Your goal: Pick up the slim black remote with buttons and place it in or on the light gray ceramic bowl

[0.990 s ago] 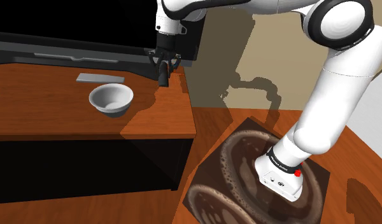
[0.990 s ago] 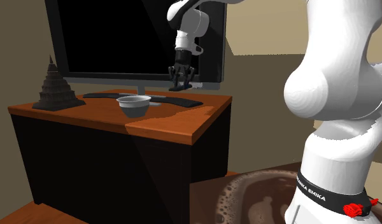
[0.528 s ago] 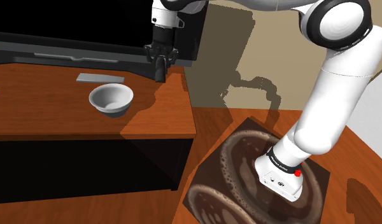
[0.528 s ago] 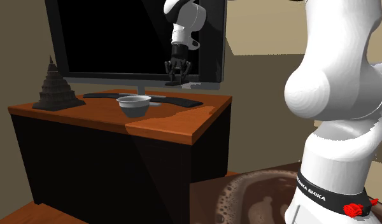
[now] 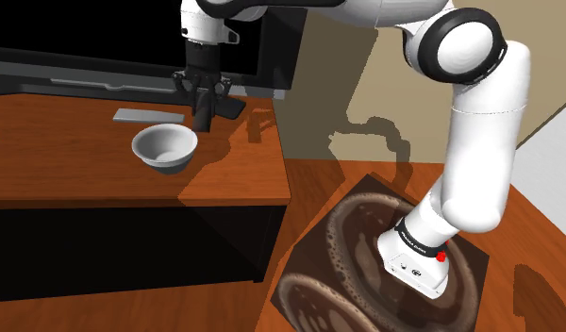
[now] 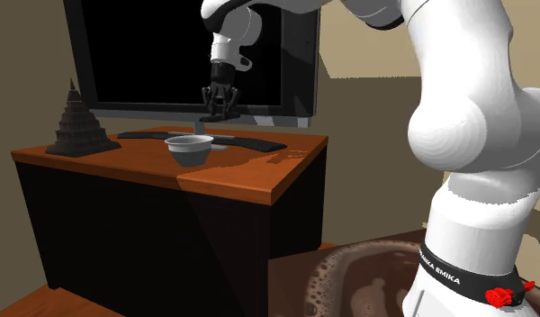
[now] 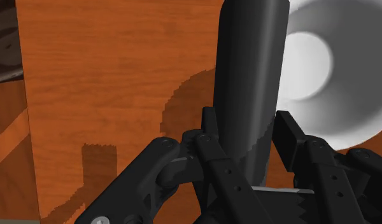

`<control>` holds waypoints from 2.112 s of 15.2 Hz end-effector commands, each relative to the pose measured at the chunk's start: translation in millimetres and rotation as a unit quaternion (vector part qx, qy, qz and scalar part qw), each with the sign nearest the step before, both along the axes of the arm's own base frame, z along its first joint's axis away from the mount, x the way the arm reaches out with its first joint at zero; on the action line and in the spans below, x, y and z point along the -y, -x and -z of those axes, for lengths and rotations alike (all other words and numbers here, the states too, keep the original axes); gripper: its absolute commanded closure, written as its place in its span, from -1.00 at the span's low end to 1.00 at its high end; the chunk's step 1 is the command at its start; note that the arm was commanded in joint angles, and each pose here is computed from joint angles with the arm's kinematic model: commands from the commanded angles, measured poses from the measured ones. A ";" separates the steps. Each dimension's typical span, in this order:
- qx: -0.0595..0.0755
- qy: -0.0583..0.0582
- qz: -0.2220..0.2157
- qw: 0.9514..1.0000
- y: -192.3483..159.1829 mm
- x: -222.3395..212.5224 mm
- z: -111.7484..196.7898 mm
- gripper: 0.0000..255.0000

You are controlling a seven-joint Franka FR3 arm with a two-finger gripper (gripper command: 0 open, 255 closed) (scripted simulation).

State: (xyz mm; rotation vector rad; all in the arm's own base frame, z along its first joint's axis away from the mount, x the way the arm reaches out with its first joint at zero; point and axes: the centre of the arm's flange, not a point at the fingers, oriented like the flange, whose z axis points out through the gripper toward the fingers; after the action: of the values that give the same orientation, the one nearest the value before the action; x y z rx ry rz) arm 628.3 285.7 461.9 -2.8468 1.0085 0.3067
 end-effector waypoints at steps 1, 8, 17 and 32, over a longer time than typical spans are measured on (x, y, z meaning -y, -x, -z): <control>0.000 0.000 0.001 1.000 -6.3 -25.6 3.5 1.00; 0.000 0.000 0.001 1.000 -21.3 -104.2 13.4 1.00; 0.000 0.000 0.001 1.000 -21.3 -104.2 65.2 1.00; 0.000 0.000 0.001 1.000 -23.3 -102.0 52.3 -1.00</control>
State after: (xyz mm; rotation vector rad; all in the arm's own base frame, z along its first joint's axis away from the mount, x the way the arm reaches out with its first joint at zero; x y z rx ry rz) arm 651.1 388.2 401.7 -2.8456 1.0107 0.3056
